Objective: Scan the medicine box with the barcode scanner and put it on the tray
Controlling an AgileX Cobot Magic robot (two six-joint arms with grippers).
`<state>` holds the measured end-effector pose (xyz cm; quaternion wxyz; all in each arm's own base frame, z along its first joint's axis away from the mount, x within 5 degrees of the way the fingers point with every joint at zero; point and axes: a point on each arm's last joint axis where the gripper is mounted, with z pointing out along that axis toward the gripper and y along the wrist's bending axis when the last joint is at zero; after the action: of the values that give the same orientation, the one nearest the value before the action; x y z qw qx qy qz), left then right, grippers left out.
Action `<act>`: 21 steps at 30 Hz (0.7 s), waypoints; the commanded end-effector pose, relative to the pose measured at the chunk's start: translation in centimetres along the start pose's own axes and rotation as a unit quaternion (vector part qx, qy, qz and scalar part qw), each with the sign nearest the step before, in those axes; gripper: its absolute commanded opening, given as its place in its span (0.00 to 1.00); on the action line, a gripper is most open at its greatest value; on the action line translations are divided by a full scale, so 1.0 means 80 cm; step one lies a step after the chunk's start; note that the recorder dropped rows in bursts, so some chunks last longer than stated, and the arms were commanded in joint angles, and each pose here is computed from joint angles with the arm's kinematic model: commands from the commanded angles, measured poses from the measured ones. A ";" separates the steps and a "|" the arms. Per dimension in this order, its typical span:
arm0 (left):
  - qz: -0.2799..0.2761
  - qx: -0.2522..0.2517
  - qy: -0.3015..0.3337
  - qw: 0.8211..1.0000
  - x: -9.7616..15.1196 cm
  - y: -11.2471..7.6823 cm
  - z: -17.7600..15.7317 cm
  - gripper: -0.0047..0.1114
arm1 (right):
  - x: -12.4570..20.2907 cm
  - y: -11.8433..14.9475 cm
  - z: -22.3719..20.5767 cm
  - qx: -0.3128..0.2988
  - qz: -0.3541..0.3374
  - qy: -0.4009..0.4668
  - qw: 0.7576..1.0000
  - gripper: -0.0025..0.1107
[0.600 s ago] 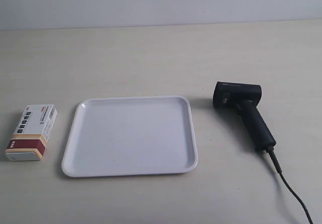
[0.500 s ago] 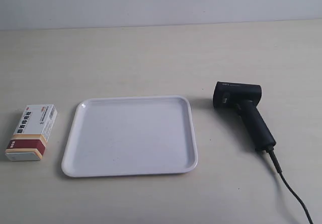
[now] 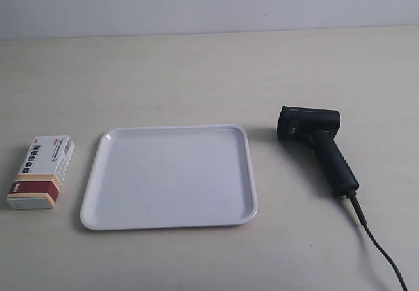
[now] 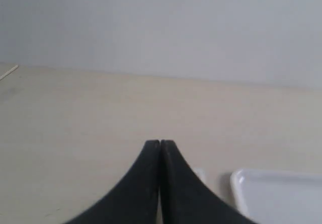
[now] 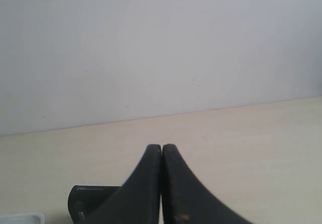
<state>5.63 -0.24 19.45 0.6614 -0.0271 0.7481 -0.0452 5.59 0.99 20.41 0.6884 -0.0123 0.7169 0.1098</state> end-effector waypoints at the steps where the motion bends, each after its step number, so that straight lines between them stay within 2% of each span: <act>1: -0.170 0.022 -0.102 0.980 -0.023 -0.001 -0.003 0.06 | 0.000 0.000 0.000 0.002 0.000 -0.007 1.000 0.02; 3: -0.190 0.023 -0.152 0.970 -0.034 0.002 -0.006 0.06 | 0.000 0.000 0.000 0.000 0.016 -0.008 1.000 0.02; 6: -0.163 0.026 -0.214 0.963 -0.058 0.001 -0.015 0.04 | -0.004 0.001 -0.001 -0.008 0.088 -0.027 0.996 0.02; 8: -0.144 0.025 -0.214 0.966 -0.080 -0.002 -0.016 0.04 | -0.011 0.001 -0.001 -0.011 0.108 -0.057 0.992 0.02; 10: -0.131 0.022 -0.172 0.976 -0.101 -0.006 -0.007 0.04 | -0.014 0.001 -0.001 -0.012 0.108 -0.068 0.992 0.02; 12: -0.100 0.013 -0.078 0.992 -0.110 -0.010 0.016 0.04 | -0.014 0.001 -0.001 -0.012 0.108 -0.066 0.992 0.02; 14: -0.080 0.002 0.034 0.996 -0.105 -0.012 0.048 0.04 | -0.015 0.002 -0.002 -0.012 0.108 -0.060 0.992 0.02; 18: -0.064 -0.016 0.195 0.979 -0.077 -0.010 0.110 0.05 | -0.012 0.002 -0.001 -0.011 0.104 -0.051 0.993 0.02; 20: -0.043 -0.015 0.252 0.967 -0.058 -0.011 0.134 0.11 | -0.012 0.002 -0.001 -0.011 0.103 -0.050 0.993 0.02; 21: -0.027 -0.011 0.279 0.960 -0.046 -0.012 0.146 0.17 | -0.012 0.002 -0.001 -0.011 0.103 -0.050 0.993 0.02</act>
<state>15.82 -0.71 23.91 0.4860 -0.0748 0.8675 -0.0751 5.57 1.02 21.30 0.7050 0.0610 0.6796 0.1936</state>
